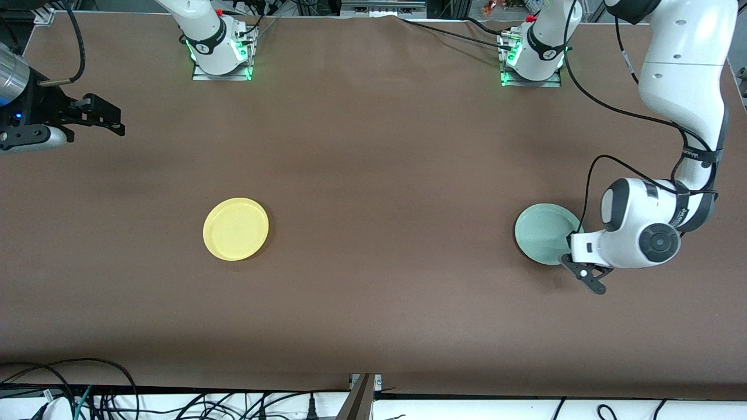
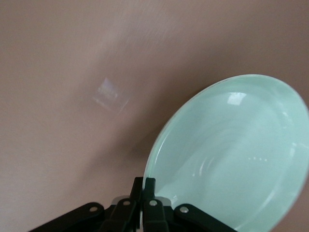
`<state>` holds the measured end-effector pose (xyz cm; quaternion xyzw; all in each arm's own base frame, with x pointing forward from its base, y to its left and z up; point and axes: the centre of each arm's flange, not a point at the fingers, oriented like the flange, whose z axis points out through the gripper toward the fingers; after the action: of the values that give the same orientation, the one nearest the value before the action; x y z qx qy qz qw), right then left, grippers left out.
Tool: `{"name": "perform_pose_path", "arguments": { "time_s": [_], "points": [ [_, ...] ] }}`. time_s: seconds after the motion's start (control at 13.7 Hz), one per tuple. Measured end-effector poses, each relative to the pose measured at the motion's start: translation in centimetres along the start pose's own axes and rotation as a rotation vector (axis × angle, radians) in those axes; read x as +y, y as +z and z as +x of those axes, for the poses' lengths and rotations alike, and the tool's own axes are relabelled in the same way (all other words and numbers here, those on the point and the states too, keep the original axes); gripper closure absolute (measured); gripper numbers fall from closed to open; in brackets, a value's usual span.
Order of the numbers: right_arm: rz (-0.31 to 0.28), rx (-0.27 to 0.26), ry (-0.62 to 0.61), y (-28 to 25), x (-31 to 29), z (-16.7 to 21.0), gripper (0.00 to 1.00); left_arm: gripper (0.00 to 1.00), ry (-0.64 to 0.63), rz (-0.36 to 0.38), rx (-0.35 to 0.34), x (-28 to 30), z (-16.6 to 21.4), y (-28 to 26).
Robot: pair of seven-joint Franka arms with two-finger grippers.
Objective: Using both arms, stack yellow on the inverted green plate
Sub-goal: 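Lift the green plate with the left gripper while the right gripper reaches yellow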
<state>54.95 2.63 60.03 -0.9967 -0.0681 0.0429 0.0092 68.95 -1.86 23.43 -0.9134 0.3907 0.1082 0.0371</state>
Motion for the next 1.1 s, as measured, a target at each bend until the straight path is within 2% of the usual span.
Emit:
{"name": "perform_pose_path", "arguments": {
  "time_s": [0.22, 0.51, 0.66, 0.88, 1.1],
  "points": [
    [0.0, -0.005, 0.0, 0.3, 0.0, 0.1, 0.0, 0.97, -0.02, 0.137, -0.138, 7.1, 5.8, -6.4],
    [0.004, -0.037, 0.001, 3.5, 0.3, 2.2, 0.0, 0.97, -0.03, 0.432, -0.248, 20.9, 12.9, -9.1],
    [0.005, -0.047, 0.003, 8.1, 0.6, 4.6, 0.0, 0.97, -0.035, 0.573, -0.263, 25.8, 14.6, -9.5],
    [0.005, -0.048, 0.006, 18.6, 1.2, 8.6, 0.0, 0.97, -0.048, 0.784, -0.25, 31.5, 16.4, -9.7],
    [0.003, -0.041, 0.009, 28.9, 1.6, 11.8, 0.01, 0.97, -0.021, 0.923, -0.214, 37.7, 17.9, -8.9]
  ]
}}
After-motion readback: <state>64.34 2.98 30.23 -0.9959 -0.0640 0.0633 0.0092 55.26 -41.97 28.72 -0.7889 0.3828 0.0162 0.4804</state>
